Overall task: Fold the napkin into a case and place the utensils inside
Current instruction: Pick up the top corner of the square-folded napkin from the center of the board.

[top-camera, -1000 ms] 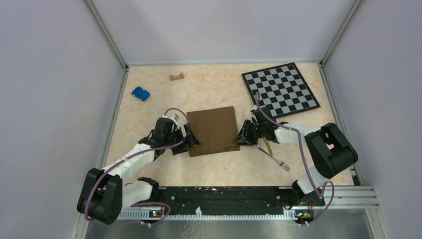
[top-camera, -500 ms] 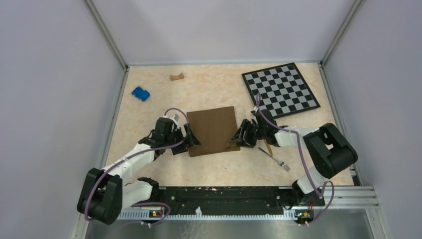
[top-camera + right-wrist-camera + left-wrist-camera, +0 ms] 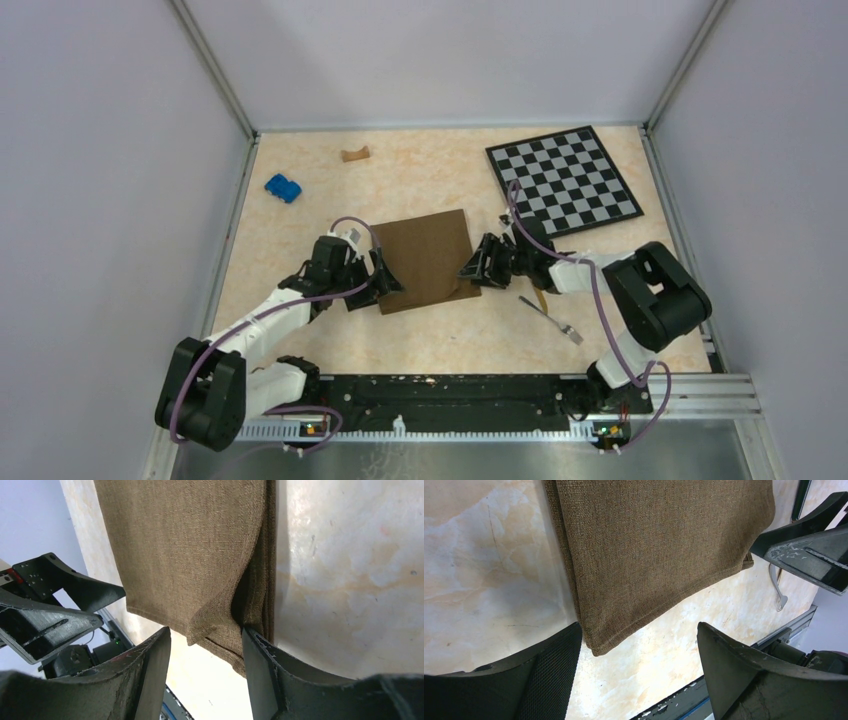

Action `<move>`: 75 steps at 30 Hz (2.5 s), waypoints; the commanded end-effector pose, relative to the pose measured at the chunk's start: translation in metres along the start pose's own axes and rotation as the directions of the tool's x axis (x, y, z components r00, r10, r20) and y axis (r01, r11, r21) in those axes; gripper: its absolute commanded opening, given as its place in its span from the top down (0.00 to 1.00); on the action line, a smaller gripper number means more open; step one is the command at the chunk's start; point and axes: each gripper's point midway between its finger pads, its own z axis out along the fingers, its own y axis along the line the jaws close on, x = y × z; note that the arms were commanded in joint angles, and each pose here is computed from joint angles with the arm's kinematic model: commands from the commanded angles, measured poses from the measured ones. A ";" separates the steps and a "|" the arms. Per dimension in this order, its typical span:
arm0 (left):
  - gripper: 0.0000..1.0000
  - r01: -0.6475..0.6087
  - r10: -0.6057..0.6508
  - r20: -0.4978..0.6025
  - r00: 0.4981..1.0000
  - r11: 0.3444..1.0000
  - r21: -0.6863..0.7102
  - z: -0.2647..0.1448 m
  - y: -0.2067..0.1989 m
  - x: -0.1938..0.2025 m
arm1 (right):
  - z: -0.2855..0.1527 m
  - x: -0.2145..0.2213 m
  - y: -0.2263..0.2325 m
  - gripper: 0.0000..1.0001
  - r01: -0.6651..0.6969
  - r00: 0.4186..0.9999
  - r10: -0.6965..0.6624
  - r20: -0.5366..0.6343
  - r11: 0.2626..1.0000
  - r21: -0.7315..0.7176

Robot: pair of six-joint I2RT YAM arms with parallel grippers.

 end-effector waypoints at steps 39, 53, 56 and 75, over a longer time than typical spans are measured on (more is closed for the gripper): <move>0.10 -0.031 0.030 0.032 0.999 0.998 0.047 0.000 -0.010 -0.008 | 0.006 -0.036 0.038 0.64 0.133 0.988 -0.116 0.099 0.974 -0.181; 0.10 -0.027 0.025 0.031 0.999 0.998 0.049 0.000 -0.009 -0.006 | 0.015 -0.024 0.013 0.69 0.110 0.992 -0.101 0.072 0.985 -0.136; 0.10 -0.028 0.026 0.033 0.999 0.998 0.051 0.000 -0.010 -0.006 | 0.020 -0.025 0.008 0.68 0.125 0.991 -0.118 0.067 0.985 -0.117; 0.10 -0.030 0.029 0.037 0.999 0.999 0.040 -0.003 -0.008 -0.006 | 0.012 -0.031 0.027 0.85 0.147 0.987 -0.135 0.085 0.975 -0.164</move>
